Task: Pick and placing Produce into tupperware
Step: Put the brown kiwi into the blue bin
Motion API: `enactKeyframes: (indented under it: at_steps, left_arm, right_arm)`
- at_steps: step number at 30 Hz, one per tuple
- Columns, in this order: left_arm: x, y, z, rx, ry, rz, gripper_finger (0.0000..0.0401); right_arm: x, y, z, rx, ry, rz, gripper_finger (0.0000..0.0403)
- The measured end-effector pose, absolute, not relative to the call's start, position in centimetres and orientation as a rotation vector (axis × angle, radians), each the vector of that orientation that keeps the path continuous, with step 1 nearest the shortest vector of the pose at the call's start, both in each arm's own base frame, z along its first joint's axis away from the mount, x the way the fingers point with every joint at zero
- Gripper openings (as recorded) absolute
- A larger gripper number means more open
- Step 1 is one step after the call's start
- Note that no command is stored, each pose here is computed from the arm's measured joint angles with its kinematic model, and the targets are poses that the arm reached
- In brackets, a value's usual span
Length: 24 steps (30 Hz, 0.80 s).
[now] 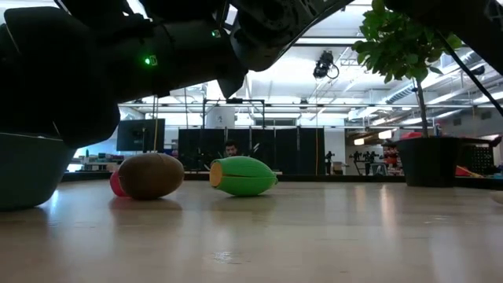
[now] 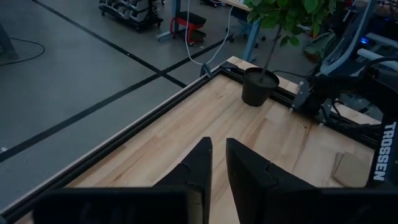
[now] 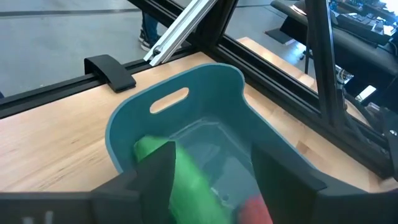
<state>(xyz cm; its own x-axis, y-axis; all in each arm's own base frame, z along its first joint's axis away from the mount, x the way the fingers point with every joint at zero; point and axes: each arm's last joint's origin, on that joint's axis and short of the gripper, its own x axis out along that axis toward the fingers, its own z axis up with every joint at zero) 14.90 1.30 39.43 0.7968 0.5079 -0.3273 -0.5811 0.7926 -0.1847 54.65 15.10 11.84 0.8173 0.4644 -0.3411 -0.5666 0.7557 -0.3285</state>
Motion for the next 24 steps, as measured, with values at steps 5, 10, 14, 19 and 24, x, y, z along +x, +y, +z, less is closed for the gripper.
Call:
enactKeyframes:
  at_steps: [5, 10, 14, 19, 24]
  left_arm:
    - [14.9, 1.3, 39.4, -0.284, 0.270, 0.593, 0.0049]
    - [14.8, 1.3, 39.2, -0.247, 0.300, 0.590, 0.0060]
    - [14.8, 1.3, 39.2, -0.241, 0.309, 0.590, 0.0079]
    - [15.8, 1.0, 38.5, -0.273, 0.380, 0.515, 0.0111]
    - [19.1, 0.2, 36.1, -0.388, 0.563, 0.387, 0.0137]
  right_arm:
    - [54.5, 15.1, 13.0, -0.438, 0.240, 0.563, 0.0230]
    - [53.9, 14.9, 18.8, -0.439, 0.162, 0.543, 0.0224]
    - [52.6, 14.4, 23.5, -0.439, 0.153, 0.540, 0.0218]
    - [49.5, 13.6, 28.2, -0.437, 0.306, 0.569, 0.0212]
    - [45.5, 11.7, 29.1, -0.400, 0.686, 0.599, 0.0200]
